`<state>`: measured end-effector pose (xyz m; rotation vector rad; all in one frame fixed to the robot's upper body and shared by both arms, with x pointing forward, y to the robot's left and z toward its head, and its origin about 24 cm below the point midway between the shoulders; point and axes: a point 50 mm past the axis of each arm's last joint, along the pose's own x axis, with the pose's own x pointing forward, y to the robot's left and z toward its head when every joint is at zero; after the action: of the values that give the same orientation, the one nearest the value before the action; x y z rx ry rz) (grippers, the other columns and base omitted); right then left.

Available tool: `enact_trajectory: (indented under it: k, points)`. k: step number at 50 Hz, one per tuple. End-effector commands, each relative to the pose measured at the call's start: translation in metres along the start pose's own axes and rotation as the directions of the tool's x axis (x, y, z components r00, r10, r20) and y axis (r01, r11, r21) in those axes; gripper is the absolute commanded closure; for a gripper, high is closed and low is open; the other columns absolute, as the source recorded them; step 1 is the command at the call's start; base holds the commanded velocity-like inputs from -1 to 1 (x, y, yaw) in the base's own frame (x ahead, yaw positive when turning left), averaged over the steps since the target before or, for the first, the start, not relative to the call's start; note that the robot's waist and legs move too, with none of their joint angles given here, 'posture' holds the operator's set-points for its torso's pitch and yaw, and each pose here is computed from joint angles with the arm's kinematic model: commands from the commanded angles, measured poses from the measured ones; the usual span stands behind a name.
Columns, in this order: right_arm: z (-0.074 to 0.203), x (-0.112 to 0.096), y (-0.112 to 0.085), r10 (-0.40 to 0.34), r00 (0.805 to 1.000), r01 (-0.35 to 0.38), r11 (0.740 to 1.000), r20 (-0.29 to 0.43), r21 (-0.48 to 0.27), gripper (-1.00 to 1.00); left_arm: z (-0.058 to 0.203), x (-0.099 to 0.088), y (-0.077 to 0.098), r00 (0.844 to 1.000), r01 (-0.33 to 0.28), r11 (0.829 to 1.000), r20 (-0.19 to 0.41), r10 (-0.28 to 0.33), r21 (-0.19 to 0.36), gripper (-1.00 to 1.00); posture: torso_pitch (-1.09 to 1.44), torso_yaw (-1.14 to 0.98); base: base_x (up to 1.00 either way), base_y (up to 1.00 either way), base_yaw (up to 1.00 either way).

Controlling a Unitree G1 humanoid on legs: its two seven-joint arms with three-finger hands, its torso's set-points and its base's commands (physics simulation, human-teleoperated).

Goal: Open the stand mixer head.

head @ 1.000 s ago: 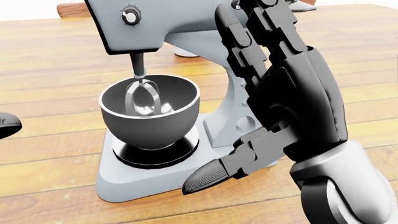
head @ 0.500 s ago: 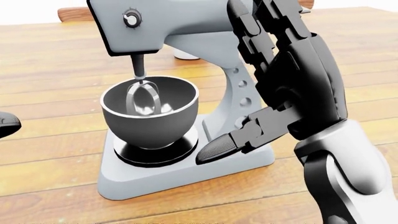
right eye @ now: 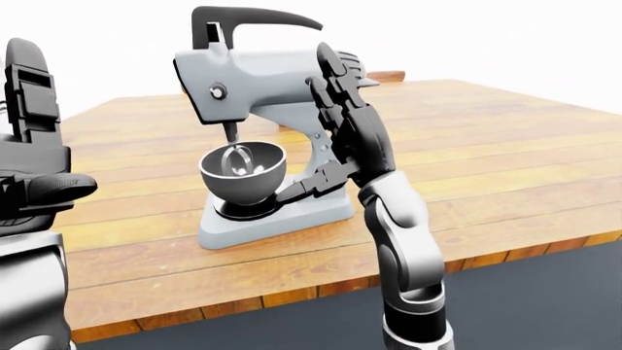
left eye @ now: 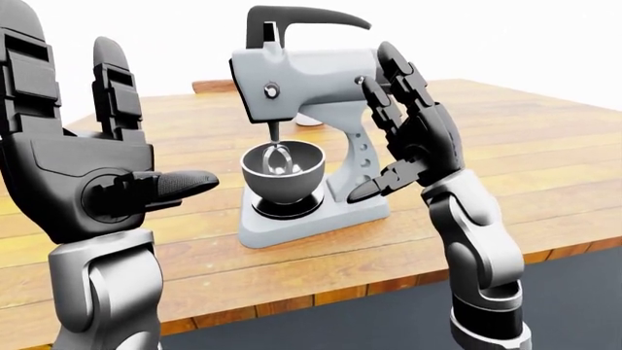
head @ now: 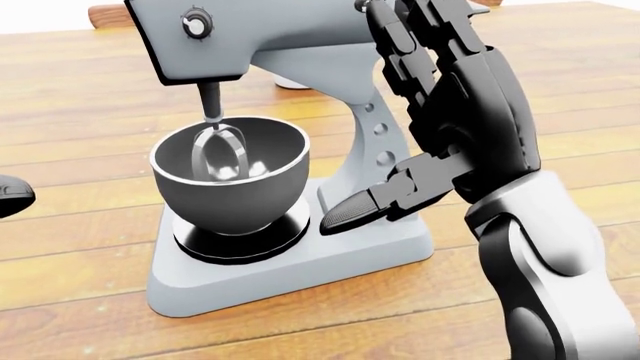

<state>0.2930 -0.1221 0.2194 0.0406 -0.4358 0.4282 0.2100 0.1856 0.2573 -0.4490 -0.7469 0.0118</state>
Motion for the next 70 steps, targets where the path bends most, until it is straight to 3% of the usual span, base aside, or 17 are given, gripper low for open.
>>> enact_trajectory:
  k: [1, 38, 49, 70]
  points:
    - [0.015, 0.004, 0.001, 0.014, 0.997, -0.012, 1.000, 0.076, -0.023, -1.00, 0.007, 0.002, -0.004, 0.999, 0.026, 1.000, 0.045, -0.026, -0.003, -1.00, -0.42, 0.00, 0.00, 0.00, 0.00]
    - [-0.001, 0.025, -0.013, 0.023, 0.998, -0.020, 0.999, 0.058, -0.047, -1.00, 0.008, 0.003, -0.003, 0.999, 0.022, 1.000, 0.048, -0.022, -0.002, -1.00, -0.42, 0.00, 0.00, 0.00, 0.00]
    - [0.022, -0.007, -0.005, -0.039, 0.996, 0.042, 0.998, 0.084, -0.038, -1.00, 0.006, 0.001, -0.004, 0.999, 0.026, 1.000, 0.040, -0.026, -0.003, -1.00, -0.42, 0.00, 0.00, 0.00, 0.00]
    - [0.024, -0.001, -0.003, -0.015, 0.996, 0.019, 0.999, 0.089, -0.041, -1.00, 0.005, 0.003, -0.003, 0.999, 0.023, 1.000, 0.044, -0.023, 0.002, -1.00, -0.42, 0.00, 0.00, 0.00, 0.00]
